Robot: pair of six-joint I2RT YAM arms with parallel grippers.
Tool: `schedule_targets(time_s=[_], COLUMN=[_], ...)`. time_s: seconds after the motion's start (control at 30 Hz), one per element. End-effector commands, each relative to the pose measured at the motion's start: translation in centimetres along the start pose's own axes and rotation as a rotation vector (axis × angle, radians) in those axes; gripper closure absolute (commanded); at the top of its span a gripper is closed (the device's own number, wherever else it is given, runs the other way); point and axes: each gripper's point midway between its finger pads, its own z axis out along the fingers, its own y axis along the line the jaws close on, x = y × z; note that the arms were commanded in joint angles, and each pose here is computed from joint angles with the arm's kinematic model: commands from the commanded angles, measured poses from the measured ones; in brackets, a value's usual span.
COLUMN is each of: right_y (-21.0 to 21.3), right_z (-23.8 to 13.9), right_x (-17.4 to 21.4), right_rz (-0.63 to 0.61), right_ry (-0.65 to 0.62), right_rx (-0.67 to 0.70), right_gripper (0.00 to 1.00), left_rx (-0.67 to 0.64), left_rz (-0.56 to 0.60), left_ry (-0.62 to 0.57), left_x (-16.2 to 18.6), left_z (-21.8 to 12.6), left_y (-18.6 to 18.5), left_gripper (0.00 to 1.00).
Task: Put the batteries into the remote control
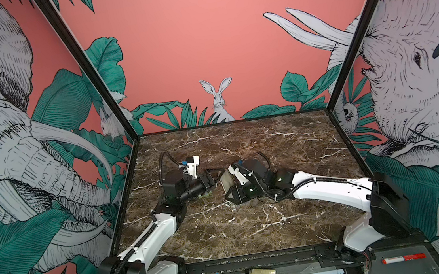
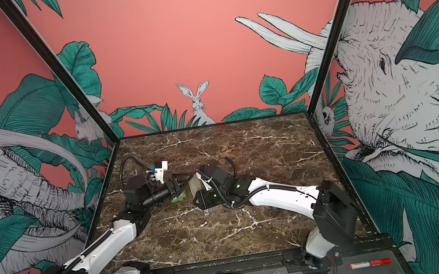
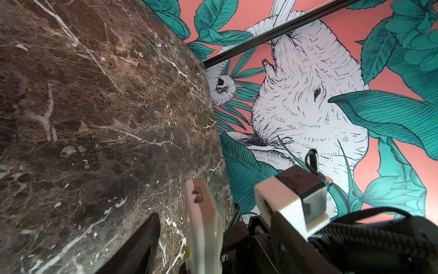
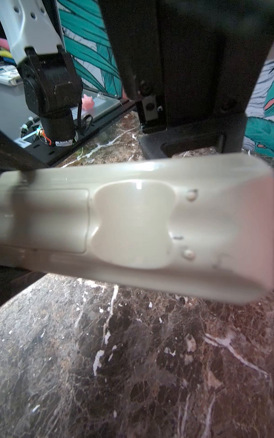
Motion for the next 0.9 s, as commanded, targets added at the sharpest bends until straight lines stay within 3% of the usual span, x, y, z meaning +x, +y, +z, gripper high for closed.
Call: schedule_targets(time_s=[0.0, 0.3, 0.67, 0.87], right_y=[3.6, 5.9, 8.8, 9.6], right_z=[-2.4, -5.1, -8.7, -9.5], right_x=[-2.7, -4.1, -7.3, -8.8], right_rz=[-0.064, -0.058, -0.040, -0.049], right_ry=[-0.079, -0.114, -0.219, -0.260], right_rx=[-0.138, -0.304, -0.527, -0.607], right_gripper=[1.00, 1.00, 1.00, 1.00], left_rx=[0.102, 0.284, 0.400, 0.436], left_rz=[0.064, 0.137, 0.162, 0.169], left_ry=[0.003, 0.029, 0.047, 0.069], left_x=[-1.0, -2.6, -3.2, -3.4], left_z=[-0.3, -0.6, -1.3, -1.4], left_y=[-3.0, -8.4, -12.3, -13.6], left_gripper=[0.26, 0.20, 0.19, 0.25])
